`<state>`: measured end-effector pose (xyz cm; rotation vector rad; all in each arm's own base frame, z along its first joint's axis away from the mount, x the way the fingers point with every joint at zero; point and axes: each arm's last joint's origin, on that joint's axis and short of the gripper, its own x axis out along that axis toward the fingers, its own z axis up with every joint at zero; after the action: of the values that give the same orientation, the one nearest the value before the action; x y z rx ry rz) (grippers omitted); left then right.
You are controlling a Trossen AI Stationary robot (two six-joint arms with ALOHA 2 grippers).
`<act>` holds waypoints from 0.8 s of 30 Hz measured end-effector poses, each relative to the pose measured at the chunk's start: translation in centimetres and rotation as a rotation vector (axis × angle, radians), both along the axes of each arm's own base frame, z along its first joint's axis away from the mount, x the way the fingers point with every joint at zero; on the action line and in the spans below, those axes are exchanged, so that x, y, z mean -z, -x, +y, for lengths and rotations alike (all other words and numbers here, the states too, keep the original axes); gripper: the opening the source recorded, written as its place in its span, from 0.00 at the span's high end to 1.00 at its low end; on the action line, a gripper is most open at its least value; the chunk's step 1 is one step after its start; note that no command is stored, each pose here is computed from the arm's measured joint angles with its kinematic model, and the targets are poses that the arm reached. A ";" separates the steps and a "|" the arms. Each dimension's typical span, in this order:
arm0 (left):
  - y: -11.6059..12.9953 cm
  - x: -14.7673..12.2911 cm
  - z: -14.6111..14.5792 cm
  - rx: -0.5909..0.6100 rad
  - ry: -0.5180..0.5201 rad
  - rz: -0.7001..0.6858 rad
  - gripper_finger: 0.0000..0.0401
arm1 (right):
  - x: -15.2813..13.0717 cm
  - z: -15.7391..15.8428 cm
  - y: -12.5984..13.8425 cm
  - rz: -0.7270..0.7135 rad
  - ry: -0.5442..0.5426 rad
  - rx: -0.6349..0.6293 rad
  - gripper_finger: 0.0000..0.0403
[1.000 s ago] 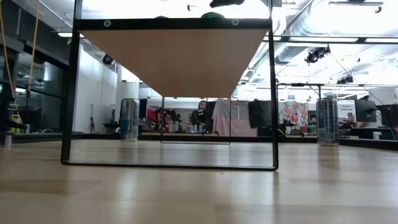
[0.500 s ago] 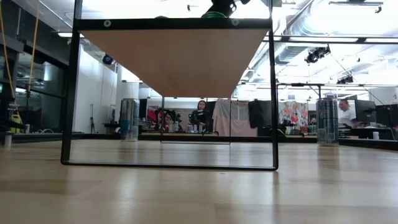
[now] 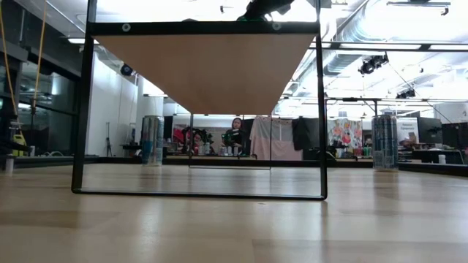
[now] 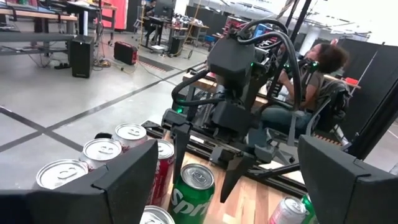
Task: Place canned beverage on shelf
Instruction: Put the top left green soda can on the shelf
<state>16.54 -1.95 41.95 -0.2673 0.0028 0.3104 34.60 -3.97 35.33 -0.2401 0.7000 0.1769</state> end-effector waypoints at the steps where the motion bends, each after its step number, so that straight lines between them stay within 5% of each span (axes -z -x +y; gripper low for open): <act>1: 0.0 0.0 0.0 0.000 0.000 0.000 0.21 | 0.0 0.0 0.0 0.000 -0.006 0.008 0.13; 12: 0.0 0.0 0.0 0.000 0.000 0.001 0.21 | -0.2 0.0 0.2 0.011 -0.125 0.112 0.41; 18: 0.0 0.2 0.0 0.000 -0.004 0.019 0.21 | -0.2 0.3 0.1 0.017 -0.223 0.227 0.42; 24: 0.0 0.2 0.0 0.000 -0.004 0.019 0.21 | -0.4 2.2 0.1 -0.002 -0.158 0.362 0.42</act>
<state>16.51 -1.95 41.78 -0.2603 0.0206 0.3124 34.47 -1.81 35.74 0.0398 0.7119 -0.1137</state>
